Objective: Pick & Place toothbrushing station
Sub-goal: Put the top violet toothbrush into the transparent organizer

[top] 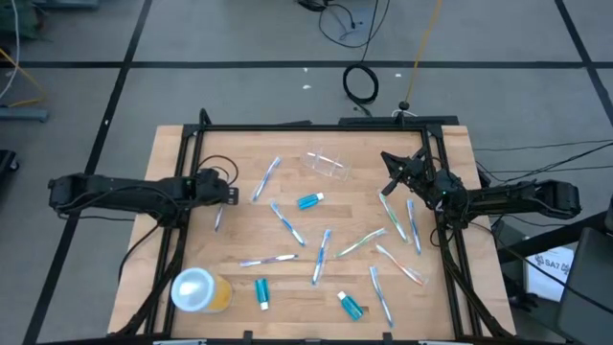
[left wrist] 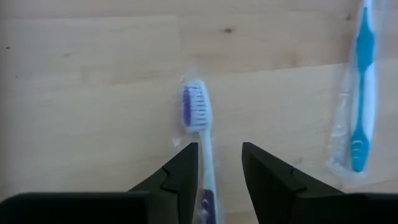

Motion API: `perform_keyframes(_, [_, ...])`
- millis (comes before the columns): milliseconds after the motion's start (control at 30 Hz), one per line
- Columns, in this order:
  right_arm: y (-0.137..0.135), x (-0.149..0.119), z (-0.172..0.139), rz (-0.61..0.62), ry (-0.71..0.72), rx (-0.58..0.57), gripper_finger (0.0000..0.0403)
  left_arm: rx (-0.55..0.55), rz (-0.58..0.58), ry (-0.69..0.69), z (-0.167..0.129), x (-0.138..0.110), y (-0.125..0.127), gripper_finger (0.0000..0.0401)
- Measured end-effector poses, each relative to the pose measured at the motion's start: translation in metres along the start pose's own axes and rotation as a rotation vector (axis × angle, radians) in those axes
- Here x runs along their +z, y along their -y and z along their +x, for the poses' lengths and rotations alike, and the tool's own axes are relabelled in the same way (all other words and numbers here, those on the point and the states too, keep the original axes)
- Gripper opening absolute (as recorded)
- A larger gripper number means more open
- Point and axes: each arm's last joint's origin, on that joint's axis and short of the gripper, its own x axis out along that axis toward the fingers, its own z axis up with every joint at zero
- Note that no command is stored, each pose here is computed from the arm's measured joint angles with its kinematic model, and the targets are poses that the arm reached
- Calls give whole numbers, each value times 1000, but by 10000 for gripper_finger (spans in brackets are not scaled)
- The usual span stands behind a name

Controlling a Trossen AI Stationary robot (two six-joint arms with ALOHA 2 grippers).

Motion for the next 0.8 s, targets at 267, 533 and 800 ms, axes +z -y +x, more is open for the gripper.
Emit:
perform_keyframes(267, [0, 0, 0, 0, 0, 1, 4, 105, 6, -10, 16, -5, 3, 127])
perform_keyframes(533, [0, 0, 0, 0, 0, 1, 4, 180, 80, 8, 26, -8, 4, 119])
perform_keyframes(800, [0, 0, 0, -1, -1, 1, 4, 176, 70, 34, 27, -7, 5, 16])
